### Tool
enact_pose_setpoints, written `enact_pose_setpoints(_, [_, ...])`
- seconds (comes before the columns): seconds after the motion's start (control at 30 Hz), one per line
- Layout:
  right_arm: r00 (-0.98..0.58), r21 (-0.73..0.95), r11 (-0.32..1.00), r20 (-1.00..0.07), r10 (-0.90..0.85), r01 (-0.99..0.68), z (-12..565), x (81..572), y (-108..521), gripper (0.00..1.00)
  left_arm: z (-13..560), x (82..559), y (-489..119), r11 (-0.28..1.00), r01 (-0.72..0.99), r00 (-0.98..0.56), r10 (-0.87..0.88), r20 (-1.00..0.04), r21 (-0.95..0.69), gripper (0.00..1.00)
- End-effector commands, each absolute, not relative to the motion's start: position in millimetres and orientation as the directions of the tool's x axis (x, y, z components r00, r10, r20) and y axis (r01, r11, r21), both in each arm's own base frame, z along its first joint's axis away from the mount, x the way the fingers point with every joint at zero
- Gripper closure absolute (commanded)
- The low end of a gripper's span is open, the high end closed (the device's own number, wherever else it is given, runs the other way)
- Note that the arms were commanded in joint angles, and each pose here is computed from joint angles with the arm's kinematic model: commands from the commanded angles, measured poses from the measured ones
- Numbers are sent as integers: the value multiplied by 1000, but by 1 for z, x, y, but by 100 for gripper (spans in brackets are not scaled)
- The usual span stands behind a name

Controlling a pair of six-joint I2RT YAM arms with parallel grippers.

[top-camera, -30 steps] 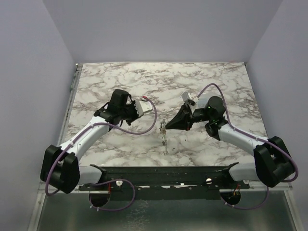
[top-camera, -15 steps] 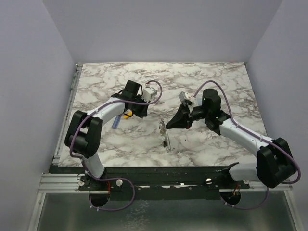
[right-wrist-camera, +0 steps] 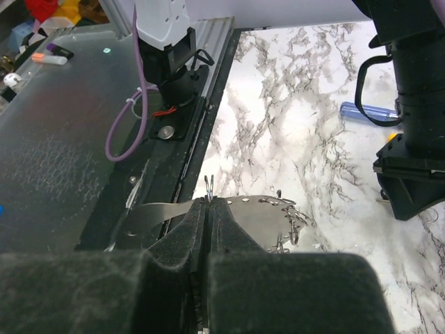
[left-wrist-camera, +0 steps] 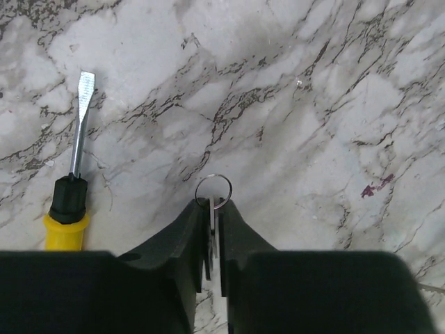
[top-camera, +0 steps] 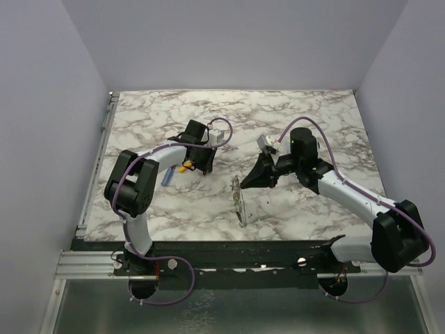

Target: Remove the keys from the keyring

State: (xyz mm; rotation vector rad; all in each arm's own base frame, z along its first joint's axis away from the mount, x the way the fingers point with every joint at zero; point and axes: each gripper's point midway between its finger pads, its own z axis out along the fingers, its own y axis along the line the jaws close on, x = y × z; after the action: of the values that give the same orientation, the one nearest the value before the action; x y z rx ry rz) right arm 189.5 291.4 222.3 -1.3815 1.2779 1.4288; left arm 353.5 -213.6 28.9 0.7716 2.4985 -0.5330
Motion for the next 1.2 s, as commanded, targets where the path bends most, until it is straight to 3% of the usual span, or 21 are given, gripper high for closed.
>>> enact_pose_setpoints(0.0, [-58, 77, -238, -995, -84, -968, 244, 188, 289, 99, 33, 375, -210, 810, 555, -738, 374, -561, -190, 72])
enact_pose_setpoints(0.17, [-61, 80, -239, -995, -85, -968, 243, 188, 289, 99, 73, 368, -228, 726, 624, -695, 345, -631, -289, 41])
enact_pose_setpoints(0.33, [-60, 76, -232, -995, -74, -970, 246, 190, 288, 99, 128, 348, -235, 630, 720, -591, 336, -733, -292, 32])
enact_pose_setpoints(0.6, [-125, 129, -184, -992, -32, -974, 251, 198, 292, 100, 168, 270, -236, 370, 902, -359, 353, -864, -224, 29])
enact_pose_setpoints(0.83, [-182, 177, -101, -983, 36, -979, 251, 211, 296, 99, 169, 235, -250, 263, 917, -376, 321, -869, -300, 29])
enact_pose_setpoints(1.17, [-232, 235, 18, -968, 91, -972, 248, 235, 300, 99, 180, 261, -257, 387, 882, -385, 259, -886, -270, 32])
